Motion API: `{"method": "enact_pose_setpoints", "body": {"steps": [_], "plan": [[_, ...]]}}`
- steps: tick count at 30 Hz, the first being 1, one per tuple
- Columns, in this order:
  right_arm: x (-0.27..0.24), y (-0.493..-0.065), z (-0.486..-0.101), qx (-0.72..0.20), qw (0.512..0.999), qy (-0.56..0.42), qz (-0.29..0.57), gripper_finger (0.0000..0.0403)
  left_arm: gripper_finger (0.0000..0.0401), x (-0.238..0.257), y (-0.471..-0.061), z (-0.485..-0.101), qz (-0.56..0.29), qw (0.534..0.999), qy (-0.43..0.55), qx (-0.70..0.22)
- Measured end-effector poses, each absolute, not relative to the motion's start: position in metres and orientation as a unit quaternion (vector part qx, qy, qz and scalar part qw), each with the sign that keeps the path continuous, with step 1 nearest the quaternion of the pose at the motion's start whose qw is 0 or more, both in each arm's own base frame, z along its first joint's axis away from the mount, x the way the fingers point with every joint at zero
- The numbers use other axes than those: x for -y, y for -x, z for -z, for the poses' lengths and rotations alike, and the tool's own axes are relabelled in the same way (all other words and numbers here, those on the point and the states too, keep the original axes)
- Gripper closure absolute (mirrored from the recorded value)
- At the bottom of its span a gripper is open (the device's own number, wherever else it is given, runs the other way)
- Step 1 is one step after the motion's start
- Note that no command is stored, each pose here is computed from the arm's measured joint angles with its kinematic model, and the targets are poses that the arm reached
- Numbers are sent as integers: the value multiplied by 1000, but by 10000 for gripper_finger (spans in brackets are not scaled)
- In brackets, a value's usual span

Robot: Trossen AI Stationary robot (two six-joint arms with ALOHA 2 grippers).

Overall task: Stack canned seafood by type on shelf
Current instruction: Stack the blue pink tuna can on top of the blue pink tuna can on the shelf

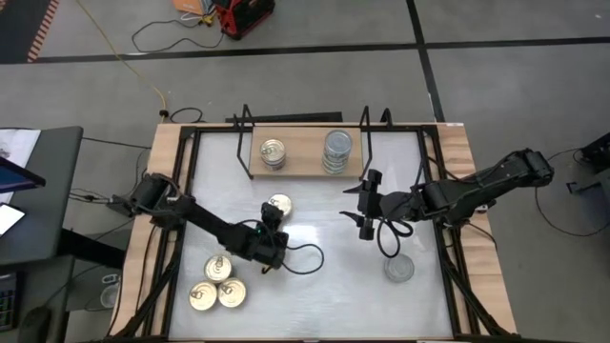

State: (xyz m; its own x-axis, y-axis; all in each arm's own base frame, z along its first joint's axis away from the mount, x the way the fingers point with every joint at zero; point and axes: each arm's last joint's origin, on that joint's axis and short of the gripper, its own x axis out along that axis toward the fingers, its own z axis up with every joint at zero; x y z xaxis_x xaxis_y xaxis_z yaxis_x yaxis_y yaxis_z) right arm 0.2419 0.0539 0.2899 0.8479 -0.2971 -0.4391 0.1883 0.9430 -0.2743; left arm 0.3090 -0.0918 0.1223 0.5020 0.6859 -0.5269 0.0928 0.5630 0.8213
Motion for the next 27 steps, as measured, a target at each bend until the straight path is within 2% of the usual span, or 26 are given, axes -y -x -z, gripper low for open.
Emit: {"method": "enact_pose_setpoints", "body": {"steps": [9,12,17,21,27], "plan": [[-54,-242,-290,-246,954,112,127,111,275,81,-316,-128,-194,766,-405,-460],[-54,-242,-290,-246,954,112,127,111,308,82,-316,-128,-197,776,-388,-457],[-54,-242,-290,-246,954,112,127,111,387,84,-316,-128,-187,797,-349,-456],[-54,-242,-290,-246,954,112,127,111,398,86,-313,-123,-158,806,-314,-475],[-54,-242,-290,-242,956,110,127,111,401,88,-314,-125,-187,821,-279,-461]]}}
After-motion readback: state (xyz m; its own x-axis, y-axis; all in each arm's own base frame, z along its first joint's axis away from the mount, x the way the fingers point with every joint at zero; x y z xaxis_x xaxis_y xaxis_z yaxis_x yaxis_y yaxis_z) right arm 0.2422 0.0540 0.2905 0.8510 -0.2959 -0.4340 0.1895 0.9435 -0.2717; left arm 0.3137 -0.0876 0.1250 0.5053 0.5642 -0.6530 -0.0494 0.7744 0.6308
